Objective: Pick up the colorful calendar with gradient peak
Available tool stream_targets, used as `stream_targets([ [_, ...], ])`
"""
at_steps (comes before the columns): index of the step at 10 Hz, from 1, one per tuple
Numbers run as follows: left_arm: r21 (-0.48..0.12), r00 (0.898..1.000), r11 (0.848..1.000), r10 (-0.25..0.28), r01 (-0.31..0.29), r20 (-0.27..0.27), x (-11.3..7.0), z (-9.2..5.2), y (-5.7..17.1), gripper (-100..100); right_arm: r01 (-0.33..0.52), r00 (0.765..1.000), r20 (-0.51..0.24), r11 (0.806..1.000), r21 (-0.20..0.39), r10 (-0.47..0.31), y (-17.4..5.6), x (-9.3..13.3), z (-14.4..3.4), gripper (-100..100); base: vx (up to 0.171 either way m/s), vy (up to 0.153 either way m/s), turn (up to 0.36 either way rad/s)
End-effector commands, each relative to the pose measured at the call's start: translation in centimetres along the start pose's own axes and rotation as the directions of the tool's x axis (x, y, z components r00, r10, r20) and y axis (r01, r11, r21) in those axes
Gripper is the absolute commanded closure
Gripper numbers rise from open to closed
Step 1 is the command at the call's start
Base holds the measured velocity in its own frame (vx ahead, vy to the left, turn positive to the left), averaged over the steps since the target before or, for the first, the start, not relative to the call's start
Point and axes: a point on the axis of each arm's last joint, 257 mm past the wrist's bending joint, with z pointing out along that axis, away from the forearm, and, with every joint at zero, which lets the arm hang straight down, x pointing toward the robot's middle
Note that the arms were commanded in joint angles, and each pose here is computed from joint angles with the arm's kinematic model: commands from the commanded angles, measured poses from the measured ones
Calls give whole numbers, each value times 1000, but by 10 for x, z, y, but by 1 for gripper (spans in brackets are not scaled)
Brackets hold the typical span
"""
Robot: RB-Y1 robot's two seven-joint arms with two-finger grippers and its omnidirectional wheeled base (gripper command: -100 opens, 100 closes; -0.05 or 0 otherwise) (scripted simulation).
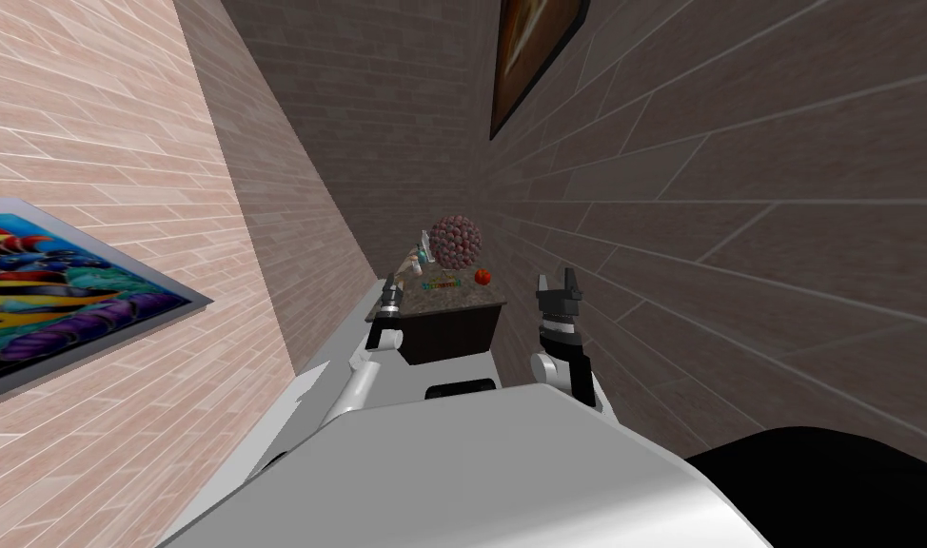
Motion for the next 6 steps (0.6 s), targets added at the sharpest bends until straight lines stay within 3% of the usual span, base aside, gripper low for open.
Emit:
stream_targets([
  [1,-16,1000,1000,-17,17,6,2,6,10,-100,0,1000,0,1000,0,0,0,0,0,0,17,-28,10],
  [6,-107,999,993,-41,43,25,3,4,54,-100,0,1000,0,1000,0,0,0,0,0,0,21,-23,9],
])
